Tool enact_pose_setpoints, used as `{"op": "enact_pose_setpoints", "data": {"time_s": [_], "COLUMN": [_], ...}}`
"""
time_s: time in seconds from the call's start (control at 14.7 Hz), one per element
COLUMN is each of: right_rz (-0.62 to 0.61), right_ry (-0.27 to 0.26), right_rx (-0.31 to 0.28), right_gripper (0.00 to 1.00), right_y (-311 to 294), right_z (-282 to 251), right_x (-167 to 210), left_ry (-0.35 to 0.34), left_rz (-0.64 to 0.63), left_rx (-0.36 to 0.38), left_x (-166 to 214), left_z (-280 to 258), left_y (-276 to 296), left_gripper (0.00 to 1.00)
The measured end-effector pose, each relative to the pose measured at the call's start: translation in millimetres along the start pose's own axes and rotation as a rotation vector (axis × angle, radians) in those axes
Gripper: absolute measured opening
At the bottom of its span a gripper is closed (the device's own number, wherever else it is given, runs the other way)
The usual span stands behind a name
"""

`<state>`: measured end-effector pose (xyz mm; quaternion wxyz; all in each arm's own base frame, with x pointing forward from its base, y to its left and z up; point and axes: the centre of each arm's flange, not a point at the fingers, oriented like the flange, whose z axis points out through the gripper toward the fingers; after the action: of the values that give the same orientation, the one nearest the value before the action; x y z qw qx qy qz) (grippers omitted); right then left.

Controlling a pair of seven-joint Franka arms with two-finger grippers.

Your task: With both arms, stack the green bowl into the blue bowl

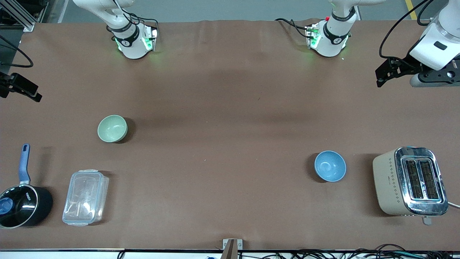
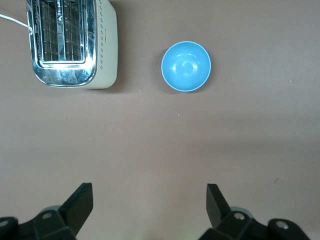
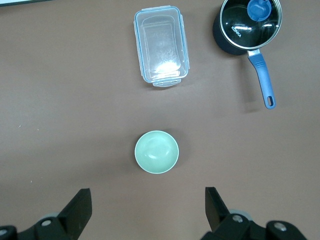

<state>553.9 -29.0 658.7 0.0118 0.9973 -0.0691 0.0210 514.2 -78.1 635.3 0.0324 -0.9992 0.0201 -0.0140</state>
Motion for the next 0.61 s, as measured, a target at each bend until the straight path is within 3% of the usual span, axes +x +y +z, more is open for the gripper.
{"op": "enact_pose_setpoints", "data": {"time_s": [0.34,0.61], "right_rz": [0.000,-0.001], "right_ry": [0.000,-0.001], "right_rx": [0.000,0.000], "right_gripper": [1.00,1.00], "right_y": [-0.2,-0.3], "right_z": [0.1,0.6], "right_x": [0.0,0.1], "left_ry": [-0.015,-0.100], "left_rz": [-0.008,-0.016], "left_rx": [-0.004,-0.015], "left_x": [14.9,67.4], "left_z": [9.5,88.8], "left_y": [-4.2,-7.5], "left_gripper": [1.00,1.00]}}
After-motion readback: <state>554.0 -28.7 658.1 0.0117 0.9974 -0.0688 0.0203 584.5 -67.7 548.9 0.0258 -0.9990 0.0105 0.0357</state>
